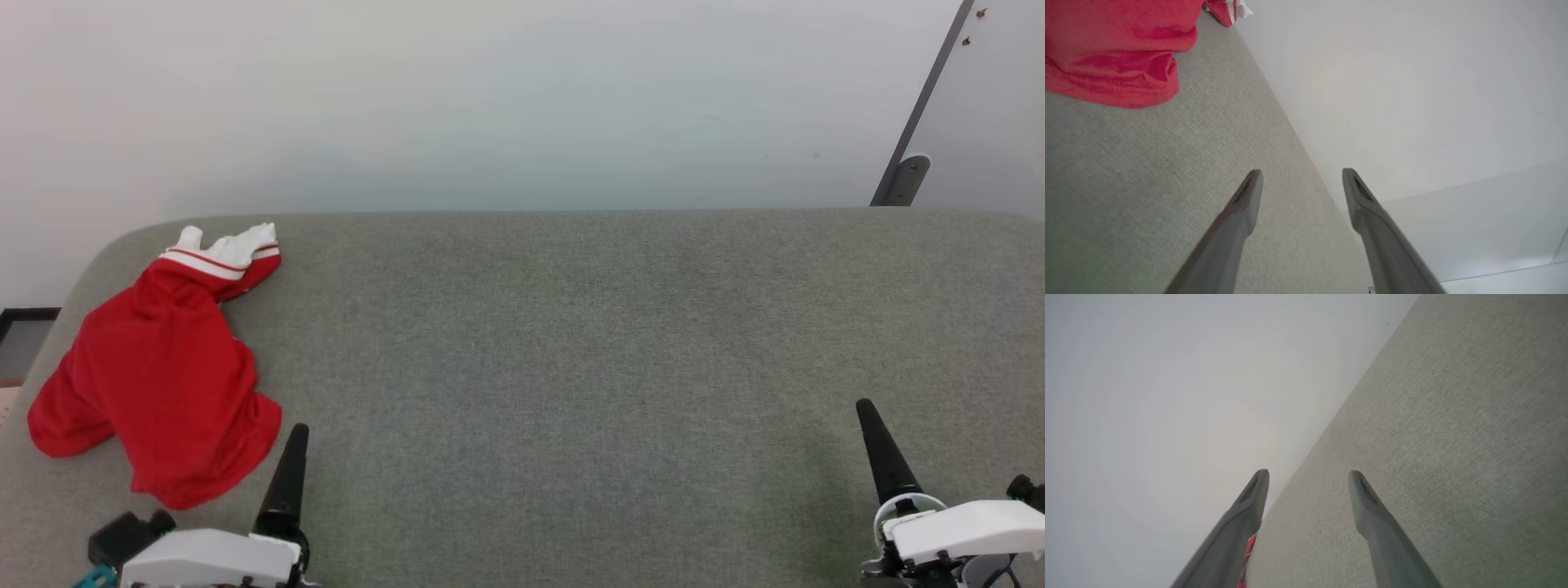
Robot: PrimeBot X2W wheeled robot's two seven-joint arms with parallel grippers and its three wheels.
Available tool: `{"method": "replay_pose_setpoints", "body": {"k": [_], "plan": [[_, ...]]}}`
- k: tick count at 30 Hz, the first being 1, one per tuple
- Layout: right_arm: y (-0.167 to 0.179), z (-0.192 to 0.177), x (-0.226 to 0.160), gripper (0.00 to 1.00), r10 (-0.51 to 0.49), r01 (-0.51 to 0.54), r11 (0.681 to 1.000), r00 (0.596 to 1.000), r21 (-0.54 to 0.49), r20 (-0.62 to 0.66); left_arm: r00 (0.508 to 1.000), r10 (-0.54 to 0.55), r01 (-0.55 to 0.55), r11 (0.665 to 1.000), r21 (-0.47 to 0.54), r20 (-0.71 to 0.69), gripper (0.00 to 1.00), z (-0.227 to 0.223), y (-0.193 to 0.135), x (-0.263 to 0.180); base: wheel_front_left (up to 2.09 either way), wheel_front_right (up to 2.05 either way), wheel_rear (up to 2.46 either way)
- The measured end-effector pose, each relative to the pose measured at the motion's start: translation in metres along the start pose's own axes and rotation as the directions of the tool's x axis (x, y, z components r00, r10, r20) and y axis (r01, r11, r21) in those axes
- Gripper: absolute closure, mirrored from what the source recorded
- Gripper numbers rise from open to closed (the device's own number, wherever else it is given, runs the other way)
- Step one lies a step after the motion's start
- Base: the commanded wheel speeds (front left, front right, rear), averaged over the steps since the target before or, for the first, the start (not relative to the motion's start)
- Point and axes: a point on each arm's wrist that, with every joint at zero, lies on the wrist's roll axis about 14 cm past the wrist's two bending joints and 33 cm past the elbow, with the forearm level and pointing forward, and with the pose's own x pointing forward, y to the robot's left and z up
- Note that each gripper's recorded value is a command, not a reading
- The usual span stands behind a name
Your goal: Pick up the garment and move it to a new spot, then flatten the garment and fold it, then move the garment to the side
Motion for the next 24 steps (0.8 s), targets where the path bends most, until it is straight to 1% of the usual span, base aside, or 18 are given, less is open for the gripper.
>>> {"method": "replay_pose_setpoints", "body": {"k": [1, 2, 3, 6, 13, 17, 24], "plan": [[-0.002, -0.001, 0.0, 0.0, -0.005, 0.005, 0.999, 1.0, -0.047, -0.005, 1.0, 0.001, -0.001, 0.999, 0.053, 0.005, 0.0, 0.002, 0.0, 0.001, 0.0, 0.0, 0.0], [-0.002, -0.001, 0.0, 0.0, -0.005, 0.005, 0.997, 1.0, -0.071, -0.008, 1.0, 0.002, -0.002, 0.997, 0.078, 0.008, 0.0, 0.004, -0.001, 0.001, 0.0, 0.0, 0.0], [-0.002, -0.001, 0.0, 0.0, -0.005, 0.005, 0.997, 1.0, -0.071, -0.008, 1.0, 0.002, -0.002, 0.997, 0.078, 0.008, 0.0, 0.004, -0.001, 0.001, 0.0, 0.0, 0.0], [0.002, -0.001, 0.002, 0.0, 0.003, -0.005, 0.99, 1.0, -0.141, -0.014, 1.0, 0.0, -0.002, 0.989, 0.15, 0.011, 0.0, 0.005, -0.002, 0.002, 0.0, 0.0, 0.0], [0.007, -0.001, 0.004, 0.0, 0.015, -0.023, 0.959, 0.999, -0.283, -0.03, 1.0, -0.016, 0.01, 0.958, 0.288, 0.02, 0.0, 0.009, -0.006, 0.003, 0.0, 0.0, 0.0], [0.008, 0.0, 0.004, 0.0, 0.017, -0.028, 0.938, 0.999, -0.345, -0.035, 0.999, -0.025, 0.013, 0.937, 0.35, 0.03, 0.0, 0.013, -0.007, 0.003, 0.0, 0.0, 0.0], [0.011, 0.007, 0.004, 0.0, 0.025, -0.032, 0.901, 0.999, -0.433, -0.021, 0.998, -0.042, 0.019, 0.903, 0.429, 0.045, 0.0, 0.019, -0.01, 0.003, 0.0, 0.0, 0.0]]}}
